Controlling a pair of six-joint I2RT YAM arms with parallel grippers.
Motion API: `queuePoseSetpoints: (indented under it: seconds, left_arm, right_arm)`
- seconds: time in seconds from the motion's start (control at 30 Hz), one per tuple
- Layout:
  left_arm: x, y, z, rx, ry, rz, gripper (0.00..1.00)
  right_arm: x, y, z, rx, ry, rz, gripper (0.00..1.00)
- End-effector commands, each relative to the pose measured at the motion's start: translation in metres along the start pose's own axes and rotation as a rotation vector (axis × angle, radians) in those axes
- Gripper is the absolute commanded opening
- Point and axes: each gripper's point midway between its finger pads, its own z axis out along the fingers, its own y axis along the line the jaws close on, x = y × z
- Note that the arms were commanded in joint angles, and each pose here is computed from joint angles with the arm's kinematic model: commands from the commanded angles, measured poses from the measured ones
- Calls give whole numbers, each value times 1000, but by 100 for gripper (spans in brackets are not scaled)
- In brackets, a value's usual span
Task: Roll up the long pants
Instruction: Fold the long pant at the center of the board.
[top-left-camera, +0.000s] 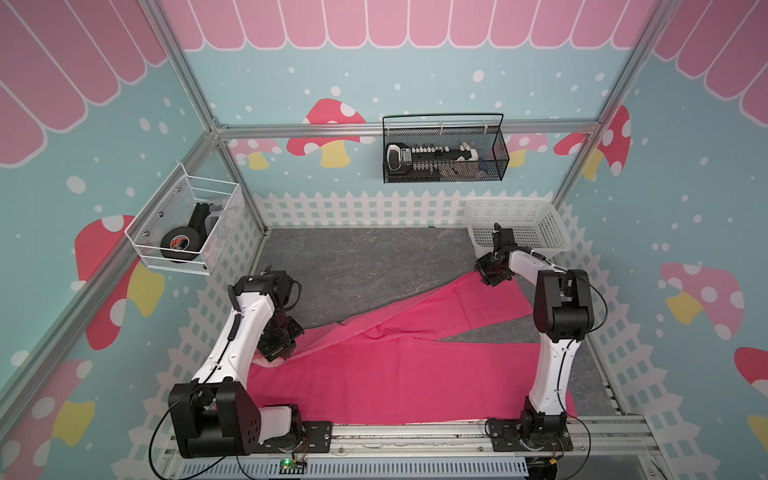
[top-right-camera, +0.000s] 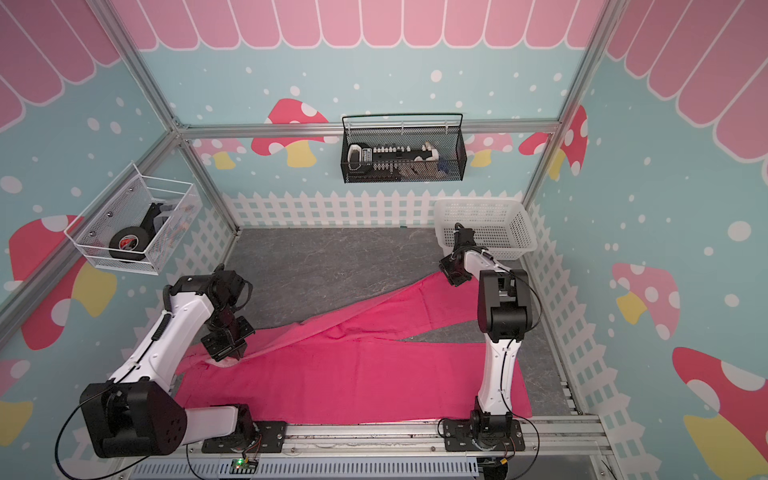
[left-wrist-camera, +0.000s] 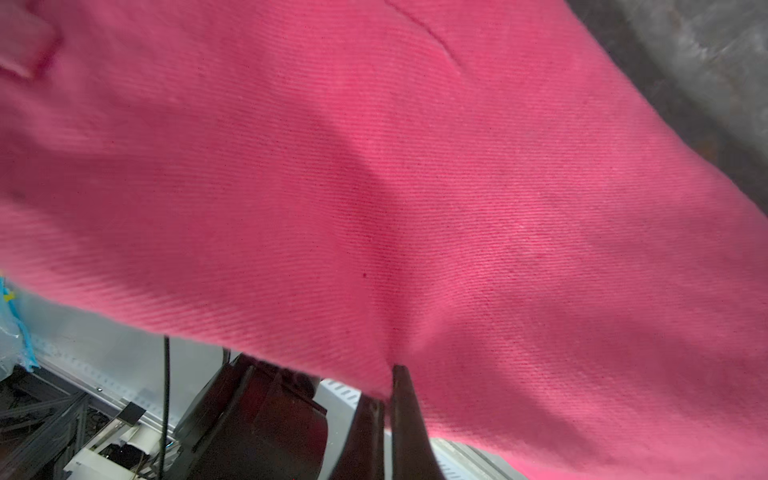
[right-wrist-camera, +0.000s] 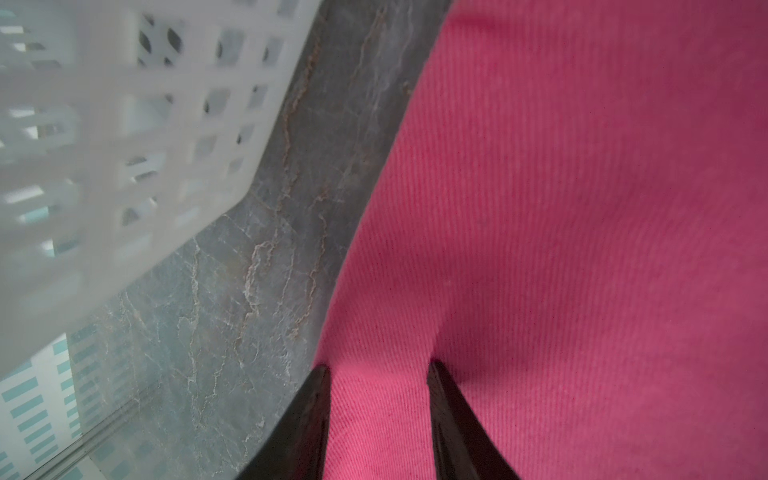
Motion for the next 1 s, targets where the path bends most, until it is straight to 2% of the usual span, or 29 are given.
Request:
queuePoseSetpoints:
  seconds: [0.0, 0.13, 0.23, 0.4, 0.5, 0.8, 0.97]
  left_arm:
    - [9, 50, -1, -166, -26, 20, 0]
    - [26, 58, -38, -103, -73, 77, 0]
    - [44, 72, -62, -105, -106, 150, 0]
    - [79, 96, -76, -138, -98, 277, 0]
    - [90, 111, -80, -173, -104, 335, 0]
    - [94, 150, -114, -248, -144, 458, 0]
    - [96, 169, -124, -278, -150, 501, 0]
  right_arm:
    - [-10, 5, -8, -4, -48, 11, 40]
    - [-25, 13, -7, -46, -121, 58, 41]
    - [-35, 16, -1, -65, -160, 115, 42]
    - [-35, 22, 19, -82, -163, 178, 41]
    - [-29, 26, 45, -91, -135, 196, 41]
    - [-28, 50, 79, -127, -135, 222, 41]
    - [-43, 56, 81, -126, -168, 226, 41]
